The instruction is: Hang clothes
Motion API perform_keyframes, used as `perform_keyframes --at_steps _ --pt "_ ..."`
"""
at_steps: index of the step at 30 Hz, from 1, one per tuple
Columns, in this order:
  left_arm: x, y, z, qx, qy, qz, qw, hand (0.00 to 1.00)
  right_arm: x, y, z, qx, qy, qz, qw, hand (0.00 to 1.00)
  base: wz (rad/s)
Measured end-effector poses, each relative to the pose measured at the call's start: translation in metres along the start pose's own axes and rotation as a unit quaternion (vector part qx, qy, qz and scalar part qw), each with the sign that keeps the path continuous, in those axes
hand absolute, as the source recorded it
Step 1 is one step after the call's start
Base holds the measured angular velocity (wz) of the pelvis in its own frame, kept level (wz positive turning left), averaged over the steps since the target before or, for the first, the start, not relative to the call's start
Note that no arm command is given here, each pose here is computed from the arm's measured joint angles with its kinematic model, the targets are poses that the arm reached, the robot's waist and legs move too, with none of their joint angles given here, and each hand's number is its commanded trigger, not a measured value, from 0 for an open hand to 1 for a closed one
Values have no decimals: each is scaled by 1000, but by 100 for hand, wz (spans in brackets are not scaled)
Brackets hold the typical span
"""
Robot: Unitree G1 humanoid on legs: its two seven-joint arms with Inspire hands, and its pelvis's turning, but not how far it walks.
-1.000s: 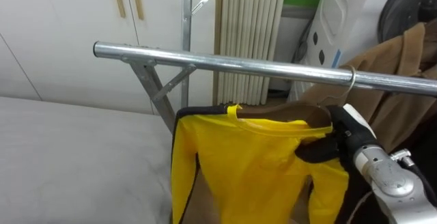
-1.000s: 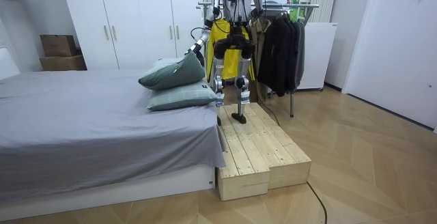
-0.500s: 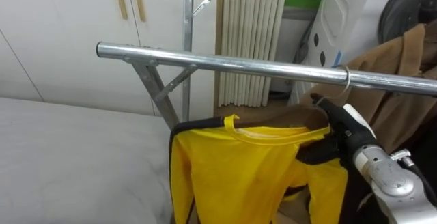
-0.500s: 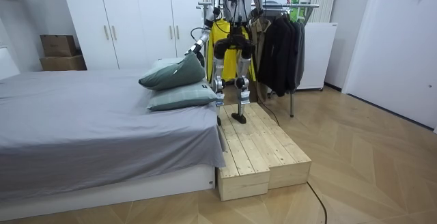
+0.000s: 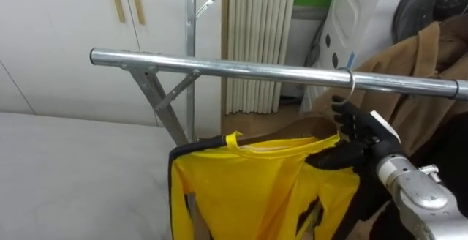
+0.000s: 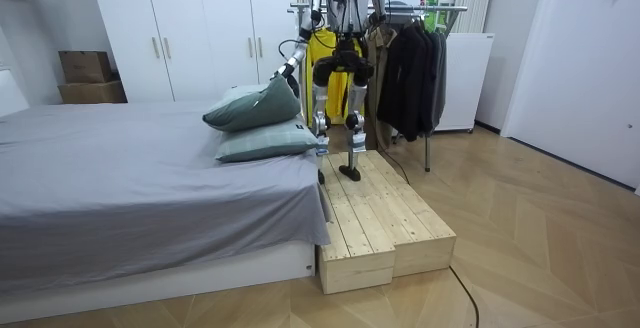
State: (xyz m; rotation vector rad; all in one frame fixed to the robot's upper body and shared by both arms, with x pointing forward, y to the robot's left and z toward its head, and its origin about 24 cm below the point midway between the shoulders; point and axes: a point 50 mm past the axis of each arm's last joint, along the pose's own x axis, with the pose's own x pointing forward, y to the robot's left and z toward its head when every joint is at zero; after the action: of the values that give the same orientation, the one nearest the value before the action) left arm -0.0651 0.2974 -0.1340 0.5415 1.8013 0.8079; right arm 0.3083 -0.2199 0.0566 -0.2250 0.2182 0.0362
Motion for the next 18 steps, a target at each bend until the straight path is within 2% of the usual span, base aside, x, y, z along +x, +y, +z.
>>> perform_keyframes --at_steps 7,12,18 --pt "1 -2 -8 6 9 -6 1000 0 -8 4 -10 51 6 10 999 0 1" --pt "1 -3 -8 6 10 -14 1000 0 -20 4 -34 130 33 34 990 0 3" --pt "1 -4 -10 7 12 -26 1000 0 -28 3 -56 158 67 41 984 0 -1"
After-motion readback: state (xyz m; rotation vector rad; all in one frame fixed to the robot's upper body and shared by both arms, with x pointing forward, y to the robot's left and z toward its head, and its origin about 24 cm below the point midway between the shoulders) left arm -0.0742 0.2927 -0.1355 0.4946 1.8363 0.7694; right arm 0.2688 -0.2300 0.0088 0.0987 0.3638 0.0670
